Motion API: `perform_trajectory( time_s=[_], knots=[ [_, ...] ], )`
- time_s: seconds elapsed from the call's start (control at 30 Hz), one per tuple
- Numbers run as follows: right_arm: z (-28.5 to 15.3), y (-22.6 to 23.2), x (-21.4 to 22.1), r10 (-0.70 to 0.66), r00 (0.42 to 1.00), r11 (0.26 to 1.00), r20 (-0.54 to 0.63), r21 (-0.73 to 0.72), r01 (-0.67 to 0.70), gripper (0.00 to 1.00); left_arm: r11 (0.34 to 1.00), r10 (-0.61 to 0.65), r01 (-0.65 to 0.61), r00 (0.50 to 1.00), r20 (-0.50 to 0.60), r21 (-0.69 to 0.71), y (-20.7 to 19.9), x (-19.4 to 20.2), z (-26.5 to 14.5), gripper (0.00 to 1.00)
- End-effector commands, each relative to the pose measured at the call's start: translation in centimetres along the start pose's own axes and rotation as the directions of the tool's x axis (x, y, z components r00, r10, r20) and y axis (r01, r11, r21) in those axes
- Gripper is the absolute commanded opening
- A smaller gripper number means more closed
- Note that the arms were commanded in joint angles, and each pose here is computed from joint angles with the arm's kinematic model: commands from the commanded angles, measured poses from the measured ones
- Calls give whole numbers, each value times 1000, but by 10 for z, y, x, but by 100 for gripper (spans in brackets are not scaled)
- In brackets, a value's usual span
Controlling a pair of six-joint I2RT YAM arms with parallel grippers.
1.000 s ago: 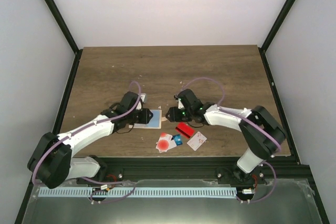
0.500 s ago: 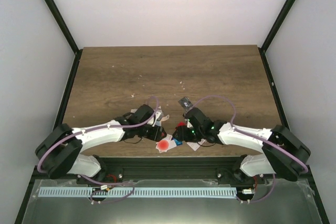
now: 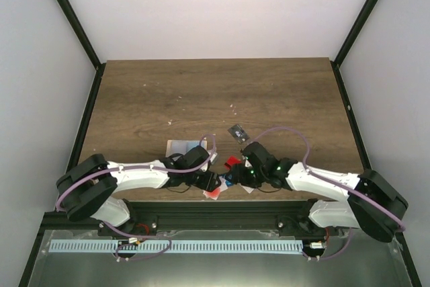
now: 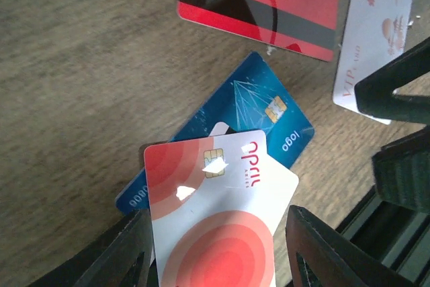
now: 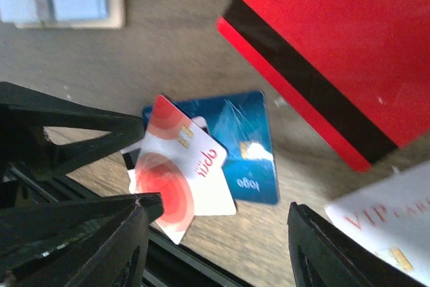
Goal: Put the credit cards into the card holder
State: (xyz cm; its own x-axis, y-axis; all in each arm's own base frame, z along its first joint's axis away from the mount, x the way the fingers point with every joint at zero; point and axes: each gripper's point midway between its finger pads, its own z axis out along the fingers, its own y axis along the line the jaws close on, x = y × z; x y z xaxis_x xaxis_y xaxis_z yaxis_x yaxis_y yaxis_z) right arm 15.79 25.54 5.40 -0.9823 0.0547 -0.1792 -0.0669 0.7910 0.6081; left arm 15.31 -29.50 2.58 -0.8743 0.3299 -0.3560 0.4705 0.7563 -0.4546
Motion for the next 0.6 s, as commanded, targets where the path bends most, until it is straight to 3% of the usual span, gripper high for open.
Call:
perform_trajectory(
  time_s=[0.0, 0.27, 0.57],
  knots=[
    [-2, -11, 29, 86, 992, 996, -92, 11, -85, 59, 997, -69, 67, 994, -81, -34, 8, 33, 7, 57],
    [0, 0, 71, 129, 972, 990, -195, -28, -137, 57, 994, -110, 110, 991, -76, -1, -7, 42, 5, 57],
    [13, 11, 79, 139, 970, 987, -201, -58, -153, 56, 995, -84, 80, 994, -67, -54, -10, 45, 4, 57]
  ],
)
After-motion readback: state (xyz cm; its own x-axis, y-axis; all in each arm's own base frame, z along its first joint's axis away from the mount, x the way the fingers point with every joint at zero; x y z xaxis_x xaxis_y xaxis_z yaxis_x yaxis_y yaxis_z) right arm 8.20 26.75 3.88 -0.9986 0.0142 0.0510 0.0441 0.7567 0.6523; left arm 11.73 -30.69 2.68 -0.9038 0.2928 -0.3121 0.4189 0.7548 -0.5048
